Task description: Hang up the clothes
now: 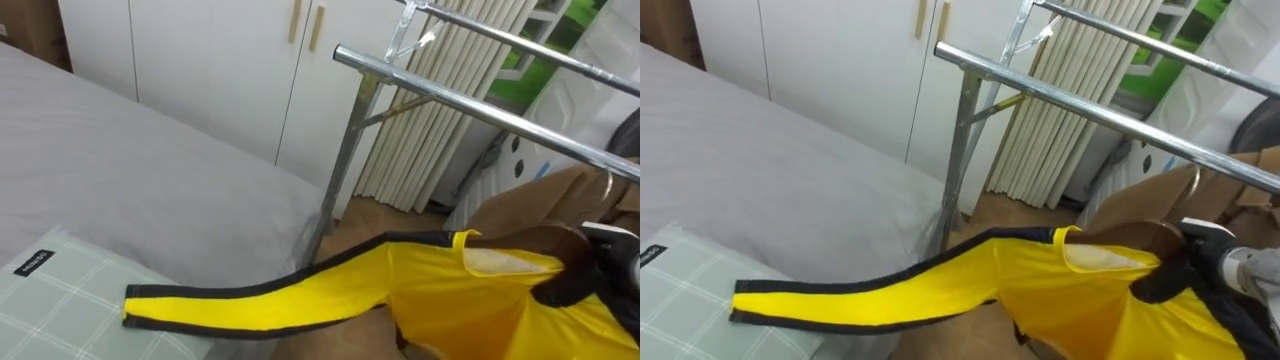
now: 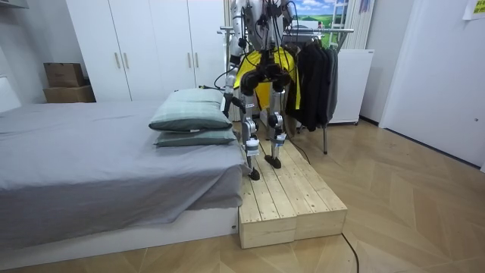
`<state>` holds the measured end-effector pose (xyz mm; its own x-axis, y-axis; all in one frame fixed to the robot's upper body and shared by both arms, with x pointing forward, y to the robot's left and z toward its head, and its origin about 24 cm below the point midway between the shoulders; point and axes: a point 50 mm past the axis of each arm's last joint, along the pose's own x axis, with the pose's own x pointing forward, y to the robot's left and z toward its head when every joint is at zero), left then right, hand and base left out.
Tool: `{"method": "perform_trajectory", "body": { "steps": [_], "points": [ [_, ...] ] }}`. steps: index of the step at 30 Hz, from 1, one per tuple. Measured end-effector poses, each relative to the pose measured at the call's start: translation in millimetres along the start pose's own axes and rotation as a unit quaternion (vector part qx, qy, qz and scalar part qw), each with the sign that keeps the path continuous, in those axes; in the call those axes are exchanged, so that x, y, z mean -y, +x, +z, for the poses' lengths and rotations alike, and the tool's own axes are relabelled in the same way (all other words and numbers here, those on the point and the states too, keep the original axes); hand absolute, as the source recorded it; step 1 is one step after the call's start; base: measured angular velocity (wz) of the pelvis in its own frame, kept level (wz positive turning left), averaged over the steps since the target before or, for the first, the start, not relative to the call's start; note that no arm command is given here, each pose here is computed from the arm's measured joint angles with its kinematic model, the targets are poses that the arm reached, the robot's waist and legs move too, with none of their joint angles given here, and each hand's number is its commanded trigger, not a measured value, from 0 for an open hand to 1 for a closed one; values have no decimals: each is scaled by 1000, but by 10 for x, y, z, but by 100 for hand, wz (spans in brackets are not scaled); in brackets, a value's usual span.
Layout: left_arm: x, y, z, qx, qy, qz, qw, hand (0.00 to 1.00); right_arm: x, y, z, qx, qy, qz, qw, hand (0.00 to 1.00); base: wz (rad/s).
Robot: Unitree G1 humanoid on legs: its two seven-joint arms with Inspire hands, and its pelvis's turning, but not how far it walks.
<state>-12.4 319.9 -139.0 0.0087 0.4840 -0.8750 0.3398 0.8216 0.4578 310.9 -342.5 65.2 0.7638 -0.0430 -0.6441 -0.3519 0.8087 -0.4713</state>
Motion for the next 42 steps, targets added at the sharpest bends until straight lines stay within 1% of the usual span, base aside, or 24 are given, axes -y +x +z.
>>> {"method": "perform_trajectory", "body": {
  "steps": [4,8,12,14,17,22,26,33,42],
  "points": [
    [-45,3,47,7,6,1,1000,0,-3,10,58,-3,-23,0,1000,100,0],
    [-83,4,85,14,30,-2,999,0,-87,72,167,-19,-87,14,996,100,-7],
    [-115,1,127,22,48,3,999,0,-150,114,300,-17,-132,26,991,100,4],
    [-117,-1,154,27,53,4,998,0,-189,114,420,5,-155,30,987,100,0],
    [-125,-1,161,28,59,5,998,0,-240,123,515,25,-169,39,985,100,0],
    [-166,-4,227,37,58,11,998,0,-261,124,541,33,-164,49,985,100,-2],
    [-172,-9,275,45,66,13,997,0,-271,150,524,34,-135,56,989,100,2],
    [-221,-37,366,69,66,27,995,0,-282,170,472,26,-119,60,991,100,14],
    [-221,-39,388,72,72,29,994,0,-231,167,461,39,-61,64,995,100,4]
  ]
}}
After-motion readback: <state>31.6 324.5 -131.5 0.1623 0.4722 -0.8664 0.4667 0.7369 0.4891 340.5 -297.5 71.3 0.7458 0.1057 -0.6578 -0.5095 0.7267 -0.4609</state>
